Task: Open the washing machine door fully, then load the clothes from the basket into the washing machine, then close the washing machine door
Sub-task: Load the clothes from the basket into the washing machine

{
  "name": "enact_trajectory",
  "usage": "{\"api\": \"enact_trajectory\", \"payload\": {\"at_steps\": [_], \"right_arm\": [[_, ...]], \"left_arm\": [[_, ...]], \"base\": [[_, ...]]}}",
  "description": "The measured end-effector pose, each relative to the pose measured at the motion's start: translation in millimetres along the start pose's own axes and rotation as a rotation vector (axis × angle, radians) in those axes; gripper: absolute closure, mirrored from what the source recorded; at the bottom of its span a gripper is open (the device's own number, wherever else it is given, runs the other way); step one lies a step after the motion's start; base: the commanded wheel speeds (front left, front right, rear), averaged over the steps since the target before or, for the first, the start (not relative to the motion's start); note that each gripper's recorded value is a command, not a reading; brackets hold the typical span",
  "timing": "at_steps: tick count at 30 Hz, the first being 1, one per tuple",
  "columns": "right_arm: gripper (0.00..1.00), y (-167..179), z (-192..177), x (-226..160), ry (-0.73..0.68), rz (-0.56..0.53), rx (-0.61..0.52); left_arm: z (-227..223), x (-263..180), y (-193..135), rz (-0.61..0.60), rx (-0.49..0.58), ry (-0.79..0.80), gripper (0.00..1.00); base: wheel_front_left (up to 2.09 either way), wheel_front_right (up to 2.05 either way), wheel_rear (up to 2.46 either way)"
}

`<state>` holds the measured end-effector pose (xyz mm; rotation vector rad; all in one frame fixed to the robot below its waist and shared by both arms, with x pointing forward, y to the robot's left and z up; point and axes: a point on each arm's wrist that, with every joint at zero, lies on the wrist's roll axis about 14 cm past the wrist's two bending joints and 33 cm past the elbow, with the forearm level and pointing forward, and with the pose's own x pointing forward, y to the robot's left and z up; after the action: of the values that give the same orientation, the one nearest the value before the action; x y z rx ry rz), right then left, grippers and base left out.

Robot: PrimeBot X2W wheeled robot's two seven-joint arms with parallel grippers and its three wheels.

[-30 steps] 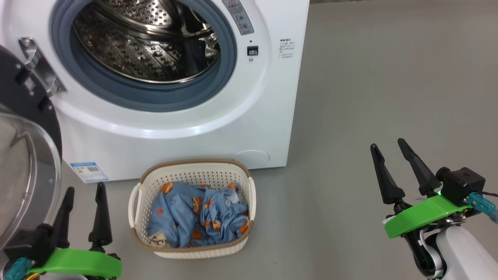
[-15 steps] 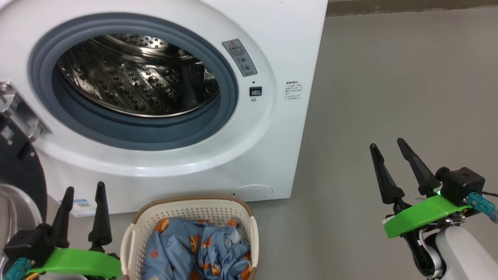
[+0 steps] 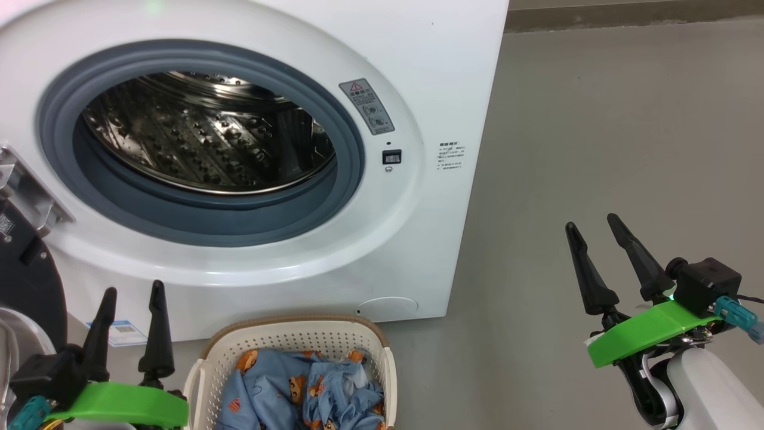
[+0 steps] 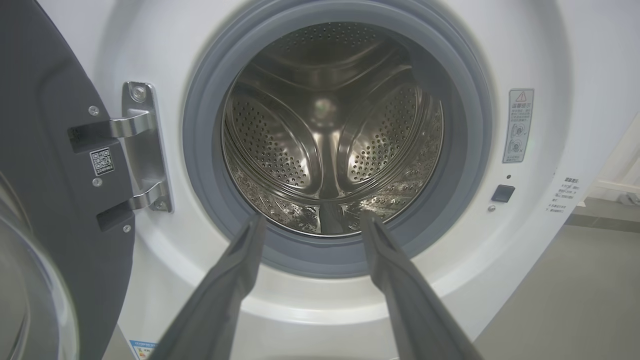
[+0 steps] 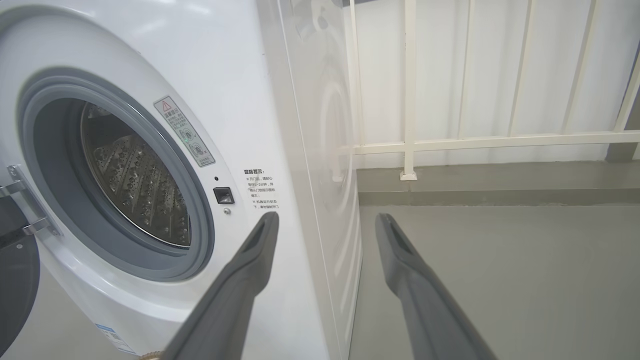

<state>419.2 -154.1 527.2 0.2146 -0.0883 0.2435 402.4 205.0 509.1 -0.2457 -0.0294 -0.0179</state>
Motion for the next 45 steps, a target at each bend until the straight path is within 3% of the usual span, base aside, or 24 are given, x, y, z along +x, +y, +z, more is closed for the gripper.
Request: {"api": "enact_trajectory", "payload": {"at_steps": [45], "right_arm": [[0.00, -6, -7, -1, 0.020, -0.017, 0.009]], "left_arm": [[-16, 2, -6, -0.017, -0.004, 0.047, 0.00]], "base": [[0.00, 0.00, 0.00]]}}
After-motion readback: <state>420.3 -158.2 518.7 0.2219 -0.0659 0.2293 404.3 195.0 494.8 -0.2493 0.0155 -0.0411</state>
